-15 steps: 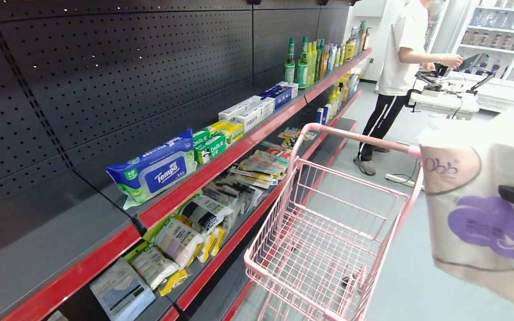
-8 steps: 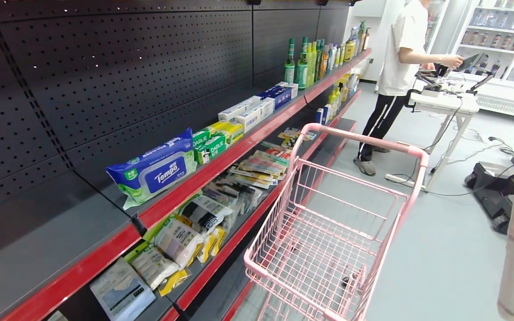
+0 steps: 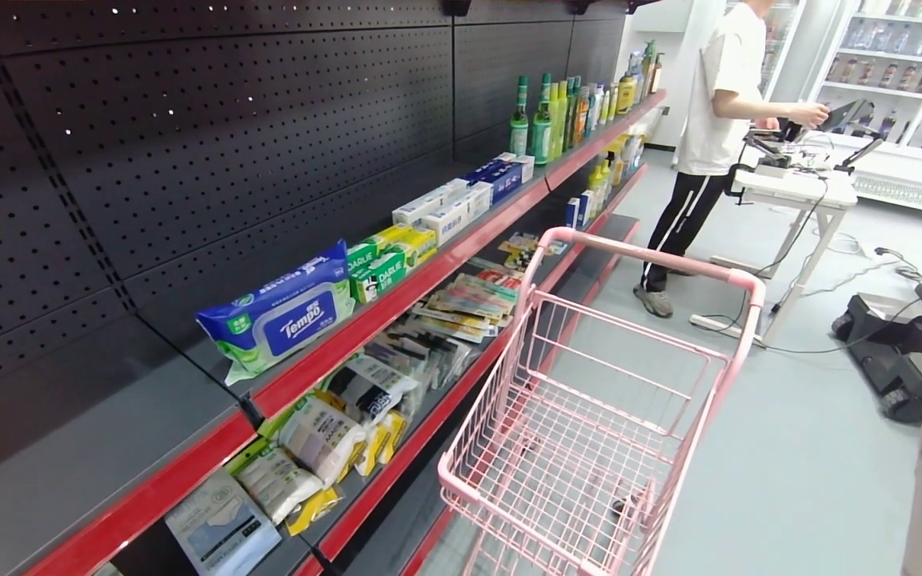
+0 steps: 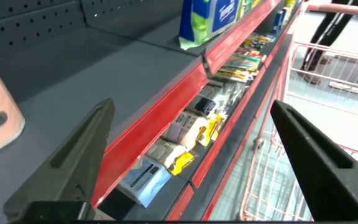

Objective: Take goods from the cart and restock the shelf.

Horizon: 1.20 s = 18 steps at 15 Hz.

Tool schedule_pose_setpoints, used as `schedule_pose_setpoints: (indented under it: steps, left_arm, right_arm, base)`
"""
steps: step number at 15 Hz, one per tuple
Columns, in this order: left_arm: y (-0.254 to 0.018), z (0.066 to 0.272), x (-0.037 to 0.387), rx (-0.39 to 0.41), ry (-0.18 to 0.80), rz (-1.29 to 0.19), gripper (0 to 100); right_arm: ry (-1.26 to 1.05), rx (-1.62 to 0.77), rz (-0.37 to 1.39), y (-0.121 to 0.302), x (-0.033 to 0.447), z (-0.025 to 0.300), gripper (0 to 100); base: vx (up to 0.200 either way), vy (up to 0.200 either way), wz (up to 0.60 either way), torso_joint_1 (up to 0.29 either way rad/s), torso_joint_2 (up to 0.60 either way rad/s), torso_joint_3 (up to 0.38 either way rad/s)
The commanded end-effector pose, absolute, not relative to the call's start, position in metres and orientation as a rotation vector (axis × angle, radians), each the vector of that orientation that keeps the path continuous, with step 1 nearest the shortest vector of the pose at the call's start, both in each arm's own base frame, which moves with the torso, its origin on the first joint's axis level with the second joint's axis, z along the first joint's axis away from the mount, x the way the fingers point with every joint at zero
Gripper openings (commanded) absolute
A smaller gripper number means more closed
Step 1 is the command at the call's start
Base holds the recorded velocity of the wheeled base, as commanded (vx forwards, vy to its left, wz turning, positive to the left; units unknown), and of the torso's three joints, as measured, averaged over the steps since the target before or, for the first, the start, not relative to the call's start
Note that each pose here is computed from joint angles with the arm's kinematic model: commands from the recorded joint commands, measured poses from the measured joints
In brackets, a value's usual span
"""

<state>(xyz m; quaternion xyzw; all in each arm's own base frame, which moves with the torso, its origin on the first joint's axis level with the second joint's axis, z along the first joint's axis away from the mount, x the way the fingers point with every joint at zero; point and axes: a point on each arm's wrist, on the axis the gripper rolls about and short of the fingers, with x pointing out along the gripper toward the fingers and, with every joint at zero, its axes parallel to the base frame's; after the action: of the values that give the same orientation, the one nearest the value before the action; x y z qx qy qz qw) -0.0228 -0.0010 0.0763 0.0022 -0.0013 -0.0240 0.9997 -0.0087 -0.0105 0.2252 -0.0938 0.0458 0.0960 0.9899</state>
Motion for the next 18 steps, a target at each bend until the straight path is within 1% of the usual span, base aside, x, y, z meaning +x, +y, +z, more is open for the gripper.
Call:
schedule_pose_setpoints:
  steps: [1, 13, 18]
  left_arm:
    - [-0.001, 0.076, -0.023, 0.005, -0.002, -0.049, 100]
    - [-0.001, 0.076, -0.023, 0.003, -0.003, -0.049, 100]
    - [-0.001, 0.076, -0.023, 0.003, -0.002, -0.048, 100]
  right_arm:
    - [0.106, -0.194, 0.194, -0.010, -0.008, 0.221, 0]
    - [0.125, -0.195, 0.194, -0.009, -0.006, 0.216, 0]
    - [0.141, -0.200, 0.193, -0.009, -0.006, 0.210, 0]
  base:
    - [0.000, 0.000, 0.00, 0.159, -0.37, -0.203]
    - [0.000, 0.000, 0.00, 0.165, -0.35, -0.192]
    - [0.000, 0.000, 0.00, 0.119, -0.24, -0.128]
